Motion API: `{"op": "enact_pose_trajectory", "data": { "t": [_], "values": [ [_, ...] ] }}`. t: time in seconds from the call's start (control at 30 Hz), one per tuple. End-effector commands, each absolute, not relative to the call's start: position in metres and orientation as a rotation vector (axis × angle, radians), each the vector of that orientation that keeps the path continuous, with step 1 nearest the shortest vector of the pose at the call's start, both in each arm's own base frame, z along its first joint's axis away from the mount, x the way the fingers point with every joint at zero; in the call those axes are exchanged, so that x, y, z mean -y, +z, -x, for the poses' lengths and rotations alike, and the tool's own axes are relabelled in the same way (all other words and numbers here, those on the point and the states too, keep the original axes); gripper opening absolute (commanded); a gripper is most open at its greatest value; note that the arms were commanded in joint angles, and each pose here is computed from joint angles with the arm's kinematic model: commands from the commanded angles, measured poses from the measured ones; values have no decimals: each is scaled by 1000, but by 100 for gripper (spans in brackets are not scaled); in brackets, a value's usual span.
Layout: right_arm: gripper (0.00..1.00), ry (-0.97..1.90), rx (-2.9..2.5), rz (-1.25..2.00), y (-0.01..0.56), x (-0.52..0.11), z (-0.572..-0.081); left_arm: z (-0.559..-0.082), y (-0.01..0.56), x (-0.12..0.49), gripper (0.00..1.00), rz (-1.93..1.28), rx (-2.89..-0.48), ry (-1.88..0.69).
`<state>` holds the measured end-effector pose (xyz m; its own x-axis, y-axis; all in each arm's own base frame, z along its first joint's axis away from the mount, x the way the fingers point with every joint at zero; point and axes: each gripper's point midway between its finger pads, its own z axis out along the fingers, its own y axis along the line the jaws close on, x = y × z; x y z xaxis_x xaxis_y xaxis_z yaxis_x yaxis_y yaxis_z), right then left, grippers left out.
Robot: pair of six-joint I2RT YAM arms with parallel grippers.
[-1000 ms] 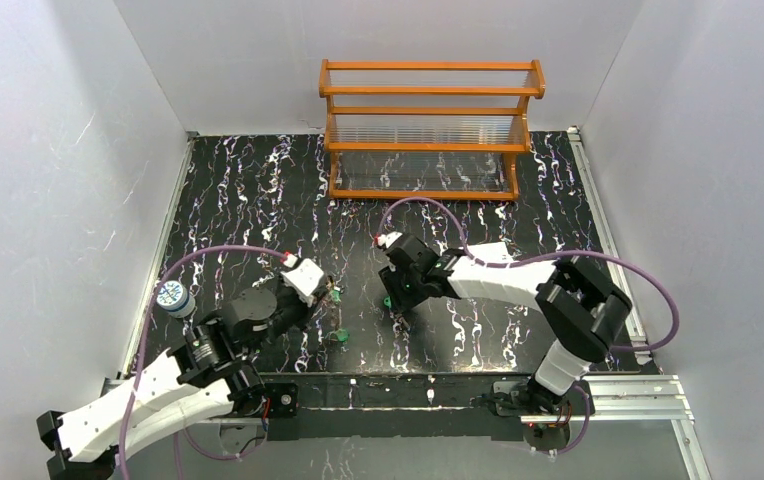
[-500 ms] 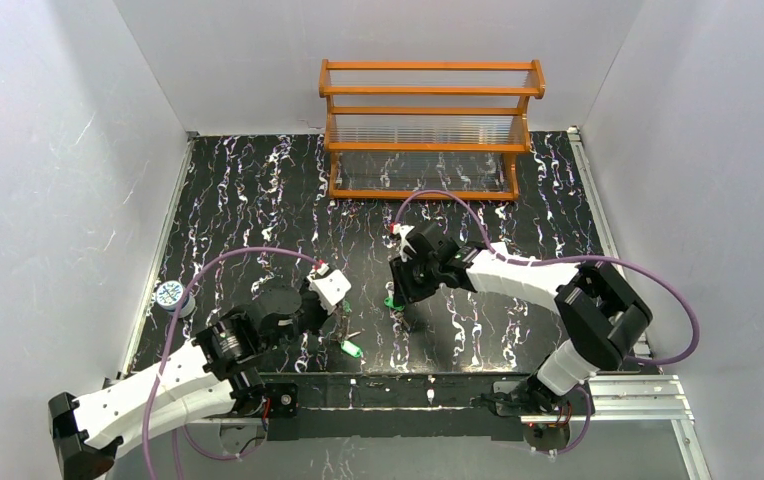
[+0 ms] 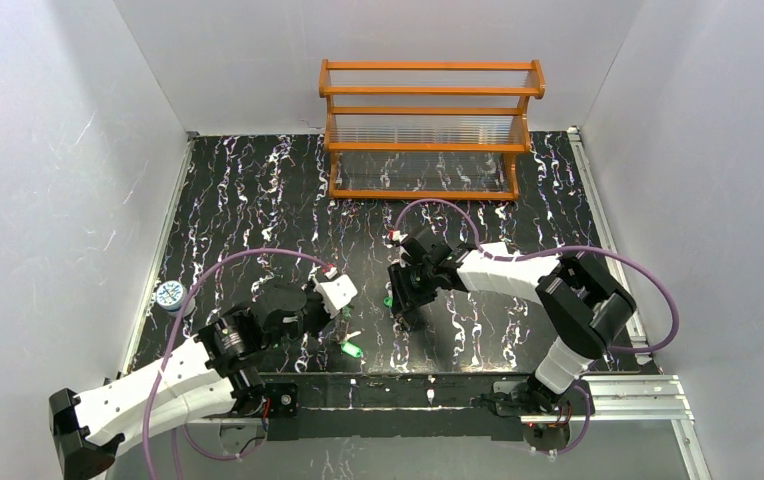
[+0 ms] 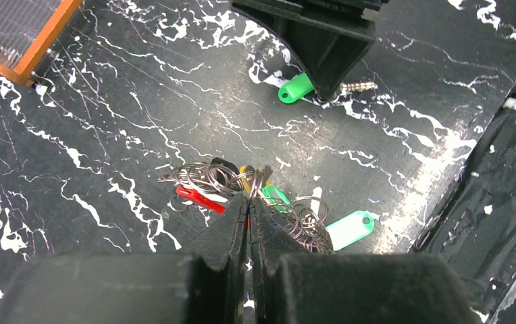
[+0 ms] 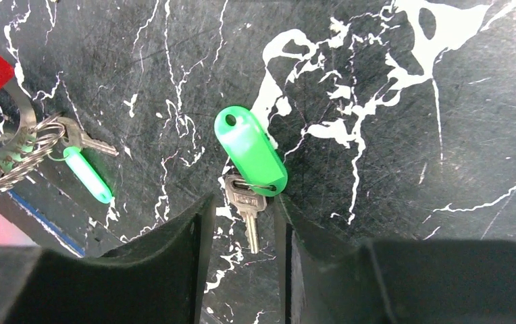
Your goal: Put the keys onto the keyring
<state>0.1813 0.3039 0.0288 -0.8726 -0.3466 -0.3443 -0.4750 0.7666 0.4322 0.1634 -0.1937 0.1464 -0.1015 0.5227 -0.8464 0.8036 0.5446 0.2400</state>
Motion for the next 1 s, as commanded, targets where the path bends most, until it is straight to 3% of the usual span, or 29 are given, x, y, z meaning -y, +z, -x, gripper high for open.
{"op": "enact_pose_trajectory", "data": {
  "t": [0.0,0.23,0.53,0.77,0.97],
  "values": [
    [44,695,-2697,617,25,-305,-192,-159,154,199,0,-1173,-1738,-366],
    [34,635,-2667,655,23,-311,-204,-154,150,206,0,-1224,-1741,-400],
    [39,616,-2635,783,23,-323,-198,-155,153,203,0,-1207,-1729,-389],
    [39,407,-2595,847,19,-313,-198,-156,152,203,0,-1210,-1735,-384],
    [25,334,-2553,861,27,-305,-202,-156,151,203,0,-1209,-1738,-378]
  ]
}}
